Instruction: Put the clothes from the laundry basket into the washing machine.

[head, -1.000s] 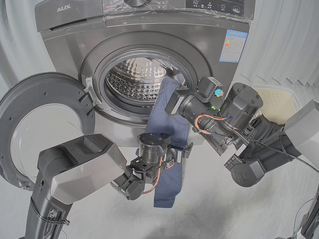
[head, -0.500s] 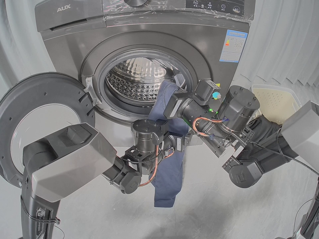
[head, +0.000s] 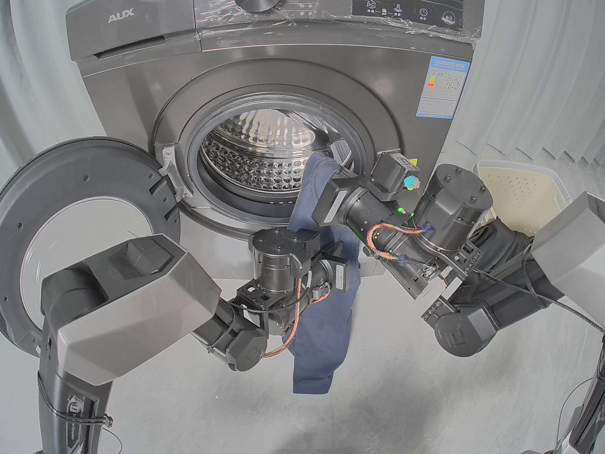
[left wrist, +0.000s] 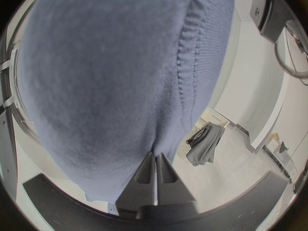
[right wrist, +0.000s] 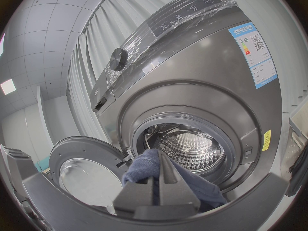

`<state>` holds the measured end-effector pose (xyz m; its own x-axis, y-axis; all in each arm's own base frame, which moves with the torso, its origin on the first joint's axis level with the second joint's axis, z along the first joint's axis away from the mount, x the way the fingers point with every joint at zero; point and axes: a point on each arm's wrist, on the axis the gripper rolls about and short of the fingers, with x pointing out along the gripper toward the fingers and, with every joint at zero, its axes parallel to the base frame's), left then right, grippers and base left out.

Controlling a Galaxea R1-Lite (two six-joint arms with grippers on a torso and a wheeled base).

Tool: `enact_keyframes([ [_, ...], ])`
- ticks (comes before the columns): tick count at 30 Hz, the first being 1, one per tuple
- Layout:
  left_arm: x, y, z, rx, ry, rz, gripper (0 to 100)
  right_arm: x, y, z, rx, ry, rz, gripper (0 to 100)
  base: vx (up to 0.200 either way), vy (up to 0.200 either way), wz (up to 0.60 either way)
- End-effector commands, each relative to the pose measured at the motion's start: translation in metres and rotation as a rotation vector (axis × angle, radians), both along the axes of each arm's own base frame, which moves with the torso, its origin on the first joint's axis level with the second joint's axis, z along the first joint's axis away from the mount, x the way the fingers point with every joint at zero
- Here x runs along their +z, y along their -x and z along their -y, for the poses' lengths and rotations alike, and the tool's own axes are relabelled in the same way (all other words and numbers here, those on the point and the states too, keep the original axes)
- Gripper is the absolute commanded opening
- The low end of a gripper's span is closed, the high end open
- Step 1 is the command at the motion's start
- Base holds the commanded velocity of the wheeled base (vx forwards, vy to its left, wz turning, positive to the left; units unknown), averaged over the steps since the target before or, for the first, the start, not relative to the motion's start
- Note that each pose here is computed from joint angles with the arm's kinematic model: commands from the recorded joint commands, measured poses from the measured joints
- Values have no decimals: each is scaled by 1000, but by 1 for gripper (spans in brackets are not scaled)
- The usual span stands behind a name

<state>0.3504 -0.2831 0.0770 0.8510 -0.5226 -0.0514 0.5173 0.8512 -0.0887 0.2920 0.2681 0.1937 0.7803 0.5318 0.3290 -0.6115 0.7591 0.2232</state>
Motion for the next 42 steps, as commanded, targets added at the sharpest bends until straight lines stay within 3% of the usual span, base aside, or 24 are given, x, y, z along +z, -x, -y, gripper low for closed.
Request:
enact_keyframes([
  [1,8,12,-8,-4,-7,-7,0,0,-3,6,-16,2,-3,0,0,0,0],
  [9,13,50,-45,-12,-51,-60,0,11,-9,21,-56,-15,18,0,0,0,0],
  [18,38,72,-78,-46,-16,-25,0,18,-2,33,-68,-15,23,0,0,0,0],
  [27,67,78,-103,-34,59,58,0,16,13,55,-80,34,9,0,0,0,0],
  [28,80,76,-120,2,103,96,0,17,26,68,-59,62,9,0,0,0,0],
  [31,94,80,-132,26,175,134,0,19,43,79,-28,75,8,0,0,0,0],
  [32,94,80,-132,26,175,134,0,19,43,79,-28,75,8,0,0,0,0],
  [33,102,87,-139,24,219,145,0,22,55,86,-4,79,11,0,0,0,0],
  [42,134,114,-154,-12,304,219,0,31,87,113,33,70,33,0,0,0,0],
])
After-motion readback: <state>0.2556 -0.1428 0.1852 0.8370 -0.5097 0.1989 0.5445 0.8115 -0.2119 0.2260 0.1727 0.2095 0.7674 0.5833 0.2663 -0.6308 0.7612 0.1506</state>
